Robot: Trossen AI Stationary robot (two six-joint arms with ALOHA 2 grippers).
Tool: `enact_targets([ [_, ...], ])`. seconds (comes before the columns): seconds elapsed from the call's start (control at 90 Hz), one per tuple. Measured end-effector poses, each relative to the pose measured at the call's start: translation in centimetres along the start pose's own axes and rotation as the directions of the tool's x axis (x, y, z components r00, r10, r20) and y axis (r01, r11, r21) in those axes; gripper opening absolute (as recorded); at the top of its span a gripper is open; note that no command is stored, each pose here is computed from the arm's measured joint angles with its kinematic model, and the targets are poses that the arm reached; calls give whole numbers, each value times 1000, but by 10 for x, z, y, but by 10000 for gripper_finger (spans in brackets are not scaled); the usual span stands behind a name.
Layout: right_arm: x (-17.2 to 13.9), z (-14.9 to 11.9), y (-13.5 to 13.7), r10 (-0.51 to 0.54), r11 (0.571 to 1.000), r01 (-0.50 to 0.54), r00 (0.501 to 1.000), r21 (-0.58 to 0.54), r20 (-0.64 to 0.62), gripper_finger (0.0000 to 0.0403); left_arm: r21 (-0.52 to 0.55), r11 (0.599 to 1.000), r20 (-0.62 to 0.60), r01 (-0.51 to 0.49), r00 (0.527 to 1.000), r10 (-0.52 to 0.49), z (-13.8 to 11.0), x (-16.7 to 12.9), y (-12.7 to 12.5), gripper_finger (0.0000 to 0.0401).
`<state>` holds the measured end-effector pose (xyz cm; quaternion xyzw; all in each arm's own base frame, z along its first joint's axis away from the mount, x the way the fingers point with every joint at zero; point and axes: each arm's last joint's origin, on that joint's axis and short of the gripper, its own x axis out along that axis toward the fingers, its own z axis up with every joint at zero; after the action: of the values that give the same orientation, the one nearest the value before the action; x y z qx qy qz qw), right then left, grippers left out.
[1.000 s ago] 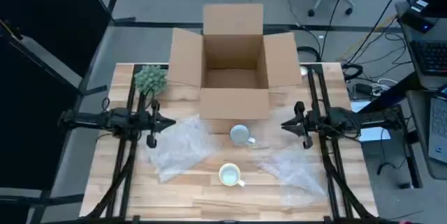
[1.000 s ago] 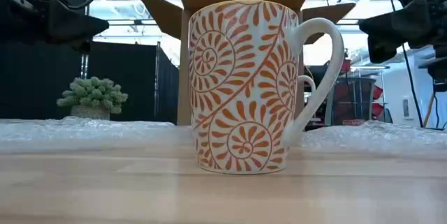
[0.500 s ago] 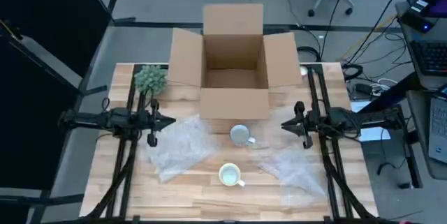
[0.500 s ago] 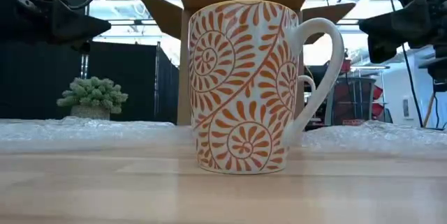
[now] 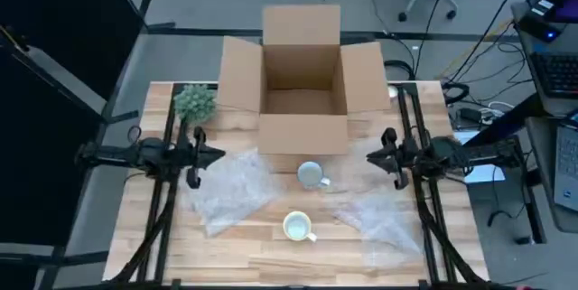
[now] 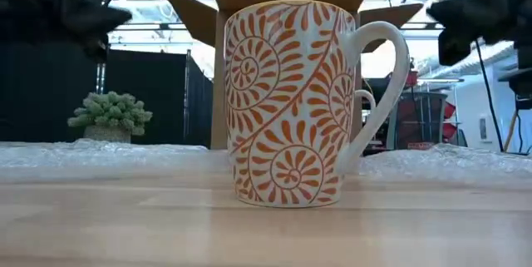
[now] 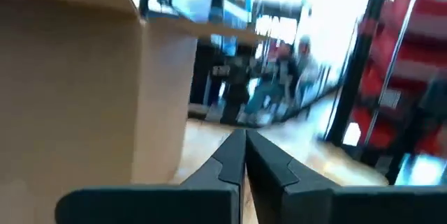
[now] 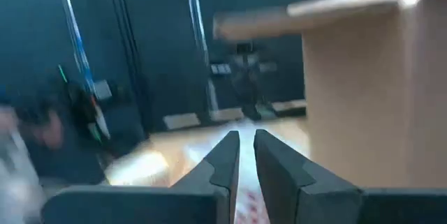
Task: Wrap mug
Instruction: Wrap the red mug with bubble wrap
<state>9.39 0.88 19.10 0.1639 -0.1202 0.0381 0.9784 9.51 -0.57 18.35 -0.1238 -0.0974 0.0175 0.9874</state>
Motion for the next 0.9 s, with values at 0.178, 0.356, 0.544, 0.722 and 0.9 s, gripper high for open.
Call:
enact_targets([
  [0.178, -1, 16, 3, -14, 998, 1, 984, 70, 175, 32, -106, 994, 54, 0, 999, 6, 5, 0, -1, 0],
  [0.356, -1, 33, 10, 43, 996, -58, 976, 65, 211, 32, -124, 992, 64, 1, 998, 7, 6, 0, -1, 0],
  [0.544, 23, 61, 25, -44, 998, 53, 981, 44, -190, 32, -125, 992, 76, 0, 997, 10, 10, 0, -2, 0],
  [0.722, 61, 73, 40, -163, 971, 235, 754, 30, -637, 31, -122, 992, 59, -15, 998, 22, 9, 0, -1, 0],
  [0.9, 83, 52, 57, -100, 906, 416, 383, 74, -918, 32, -117, 992, 39, -39, 998, 43, 7, 0, 0, 0],
])
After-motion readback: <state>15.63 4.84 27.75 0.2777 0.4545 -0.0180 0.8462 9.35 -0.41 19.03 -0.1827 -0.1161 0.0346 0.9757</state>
